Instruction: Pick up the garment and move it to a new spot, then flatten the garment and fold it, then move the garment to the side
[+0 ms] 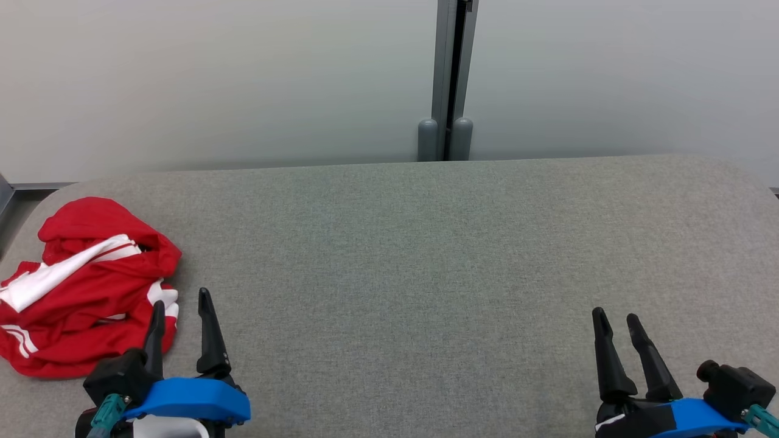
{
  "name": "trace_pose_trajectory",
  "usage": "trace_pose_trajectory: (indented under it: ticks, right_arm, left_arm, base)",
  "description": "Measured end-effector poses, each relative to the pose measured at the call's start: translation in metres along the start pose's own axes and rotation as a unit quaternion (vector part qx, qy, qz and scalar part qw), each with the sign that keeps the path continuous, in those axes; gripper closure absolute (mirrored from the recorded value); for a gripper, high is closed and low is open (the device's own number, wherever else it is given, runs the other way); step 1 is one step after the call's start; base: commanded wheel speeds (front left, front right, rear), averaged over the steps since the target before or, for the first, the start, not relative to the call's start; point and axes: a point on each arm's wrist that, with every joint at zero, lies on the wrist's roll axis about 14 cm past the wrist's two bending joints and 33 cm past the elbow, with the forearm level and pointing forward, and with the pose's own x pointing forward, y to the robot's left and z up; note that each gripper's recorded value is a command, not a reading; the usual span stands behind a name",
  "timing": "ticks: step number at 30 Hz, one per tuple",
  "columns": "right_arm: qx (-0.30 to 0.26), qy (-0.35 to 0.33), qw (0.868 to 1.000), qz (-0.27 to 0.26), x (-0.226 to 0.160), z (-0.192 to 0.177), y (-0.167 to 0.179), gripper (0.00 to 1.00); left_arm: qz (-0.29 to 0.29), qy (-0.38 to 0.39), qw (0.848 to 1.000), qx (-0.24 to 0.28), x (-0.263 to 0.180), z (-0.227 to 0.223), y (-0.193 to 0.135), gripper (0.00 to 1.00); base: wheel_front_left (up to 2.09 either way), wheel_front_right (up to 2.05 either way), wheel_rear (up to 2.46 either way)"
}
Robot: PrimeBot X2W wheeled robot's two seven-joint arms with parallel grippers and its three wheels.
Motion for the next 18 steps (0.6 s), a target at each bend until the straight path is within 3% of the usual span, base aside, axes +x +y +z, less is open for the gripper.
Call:
trace_pose_trajectory:
  ticks: [18]
  right_arm:
    - [-0.079,-0.001,0.997,0.022,-0.0013,-0.0028,0.0079,0.00]
  left_arm:
    - [-0.008,-0.010,0.997,0.080,-0.0032,-0.0016,-0.0012,0.00]
  base:
    - [0.00,0.00,0.00]
